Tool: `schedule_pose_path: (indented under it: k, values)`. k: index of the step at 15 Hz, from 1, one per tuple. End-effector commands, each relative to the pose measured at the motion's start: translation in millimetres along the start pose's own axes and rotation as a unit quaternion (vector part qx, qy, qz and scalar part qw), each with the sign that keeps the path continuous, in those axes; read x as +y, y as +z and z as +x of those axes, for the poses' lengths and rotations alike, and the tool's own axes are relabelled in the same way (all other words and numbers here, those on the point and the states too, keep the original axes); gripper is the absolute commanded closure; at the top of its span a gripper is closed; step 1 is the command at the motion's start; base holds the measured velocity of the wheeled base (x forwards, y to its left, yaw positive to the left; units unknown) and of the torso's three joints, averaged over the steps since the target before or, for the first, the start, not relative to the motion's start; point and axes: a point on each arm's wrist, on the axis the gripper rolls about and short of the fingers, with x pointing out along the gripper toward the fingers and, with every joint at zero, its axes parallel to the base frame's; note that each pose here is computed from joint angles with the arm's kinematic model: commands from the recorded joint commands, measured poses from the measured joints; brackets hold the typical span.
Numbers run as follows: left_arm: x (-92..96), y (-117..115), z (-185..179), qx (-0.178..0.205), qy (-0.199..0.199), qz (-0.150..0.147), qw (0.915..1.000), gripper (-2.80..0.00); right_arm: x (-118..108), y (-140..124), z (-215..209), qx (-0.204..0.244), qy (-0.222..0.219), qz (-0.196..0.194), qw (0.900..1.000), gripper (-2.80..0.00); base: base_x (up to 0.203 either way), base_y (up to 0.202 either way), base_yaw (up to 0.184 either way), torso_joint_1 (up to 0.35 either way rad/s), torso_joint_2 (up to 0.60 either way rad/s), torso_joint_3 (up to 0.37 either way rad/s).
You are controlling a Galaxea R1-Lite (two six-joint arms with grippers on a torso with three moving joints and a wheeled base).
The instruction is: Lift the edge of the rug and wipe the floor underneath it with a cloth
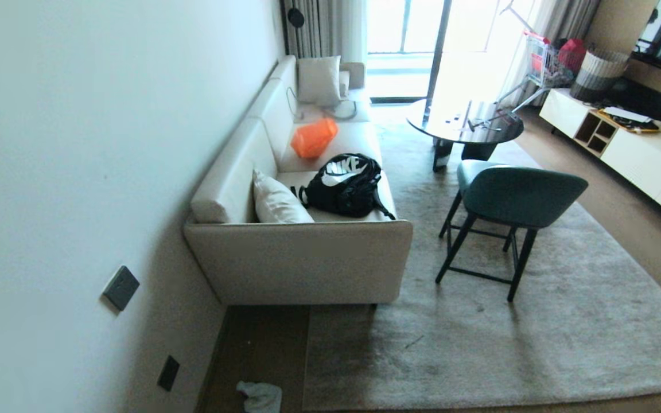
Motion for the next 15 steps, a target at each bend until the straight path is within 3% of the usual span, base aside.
schedule_pose_path:
  k: [1, 15]
  values:
    - [0.0, 0.1, 0.0, 0.0, 0.0, 0.0, 1.0, 0.0, 0.0, 0.0, 0.1, 0.001, 0.0, 0.0, 1.0, 0.0, 0.0, 0.0, 0.0, 0.0, 0.0, 0.0]
    - [0.0, 0.1, 0.0, 0.0, 0.0, 0.0, 1.0, 0.0, 0.0, 0.2, 0.1, 0.0, -0.001, 0.001, 1.0, 0.0, 0.0, 0.0, 0.0, 0.0, 0.0, 0.0]
